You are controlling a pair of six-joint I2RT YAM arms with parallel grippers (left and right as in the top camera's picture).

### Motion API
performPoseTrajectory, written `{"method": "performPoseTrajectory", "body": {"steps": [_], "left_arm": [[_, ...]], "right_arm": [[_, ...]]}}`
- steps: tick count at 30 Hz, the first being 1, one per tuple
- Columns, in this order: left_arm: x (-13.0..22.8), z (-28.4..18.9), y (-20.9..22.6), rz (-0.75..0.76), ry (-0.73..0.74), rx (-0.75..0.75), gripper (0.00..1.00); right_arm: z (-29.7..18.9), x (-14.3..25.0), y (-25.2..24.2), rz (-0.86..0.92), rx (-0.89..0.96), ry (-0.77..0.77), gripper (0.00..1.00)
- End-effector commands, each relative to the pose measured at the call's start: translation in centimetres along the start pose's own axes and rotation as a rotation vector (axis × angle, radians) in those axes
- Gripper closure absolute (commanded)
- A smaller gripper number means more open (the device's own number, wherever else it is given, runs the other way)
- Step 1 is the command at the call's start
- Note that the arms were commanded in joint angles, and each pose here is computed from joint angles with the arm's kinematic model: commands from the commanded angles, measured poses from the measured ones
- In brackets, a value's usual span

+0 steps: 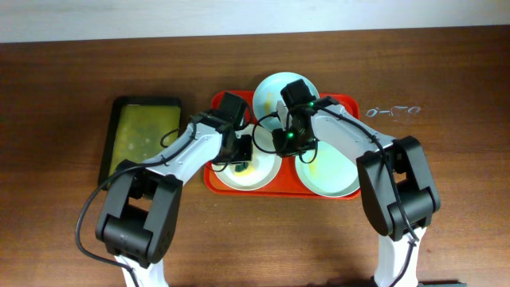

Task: Clean dirty plates on tray and stack at the side
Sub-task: 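Hold the white plate with the right gripper and scrub it with the sponge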

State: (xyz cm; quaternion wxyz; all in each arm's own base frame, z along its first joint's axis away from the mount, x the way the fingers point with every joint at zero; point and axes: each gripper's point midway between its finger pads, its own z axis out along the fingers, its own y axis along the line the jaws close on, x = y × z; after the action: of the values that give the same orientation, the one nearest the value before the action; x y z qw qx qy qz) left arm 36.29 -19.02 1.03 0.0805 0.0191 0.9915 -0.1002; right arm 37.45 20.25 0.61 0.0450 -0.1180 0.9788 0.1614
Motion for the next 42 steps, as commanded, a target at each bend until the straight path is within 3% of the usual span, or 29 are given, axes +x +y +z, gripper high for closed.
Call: {"method": "performPoseTrajectory", "body": {"steps": [1,7,11,16,19,21,25,27,30,34,39,42], "left_arm": [[-1.2,-0.3,4.5,-0.017,-0.046,-0.22,1.0],[-4.1,-3.8,5.8,-0.046,-0.107,-0.297,1.0],[-3.4,-2.8,1.8,-0.044,-0.052,-0.06,1.0],[-1.5,0.1,0.5,-0.037,0.027,0.011,1.0],[-0.5,1.1,2.4,-0.027,0.053,-0.08,1.0],[-0.3,0.7,5.3,-0.02,0.041,-0.246,1.0],[-0.5,-1.5,9.6,0.003,0.017,-0.509,1.0],[-1.5,-3.4,10.1,0.01,-0.004,-0.568,1.0],[-3.1,-4.3,7.3,-0.006,-0.03,-0.437,1.0],[-2.2,-2.7,-1.6,-0.021,0.068,0.071,1.0],[0.8,-0.4,-1.1,-0.013,0.134,0.052,1.0],[1.6,0.8,1.7,-0.009,0.118,-0.079,1.0]], "right_arm": [[0.6,0.2,-0.1,0.008,0.011,0.016,0.83],[0.6,0.2,-0.2,0.008,0.011,0.016,0.83],[0.6,0.0,-0.1,0.005,0.009,0.007,0.83],[0.6,-0.1,-0.1,0.004,0.009,0.003,0.83],[0.6,-0.1,-0.1,0.004,0.009,0.003,0.83],[0.6,-0.1,-0.1,0.004,0.009,0.003,0.84],[0.6,-0.1,-0.1,0.004,0.009,0.003,0.84],[0.6,-0.1,-0.1,0.004,0.009,0.003,0.84],[0.6,-0.1,-0.1,0.004,0.009,0.003,0.84],[0.6,-0.1,-0.1,0.004,0.009,0.003,0.84],[0.6,-0.1,-0.1,0.004,0.009,0.003,0.84],[0.6,-0.1,-0.1,0.004,0.009,0.003,0.84]]}}
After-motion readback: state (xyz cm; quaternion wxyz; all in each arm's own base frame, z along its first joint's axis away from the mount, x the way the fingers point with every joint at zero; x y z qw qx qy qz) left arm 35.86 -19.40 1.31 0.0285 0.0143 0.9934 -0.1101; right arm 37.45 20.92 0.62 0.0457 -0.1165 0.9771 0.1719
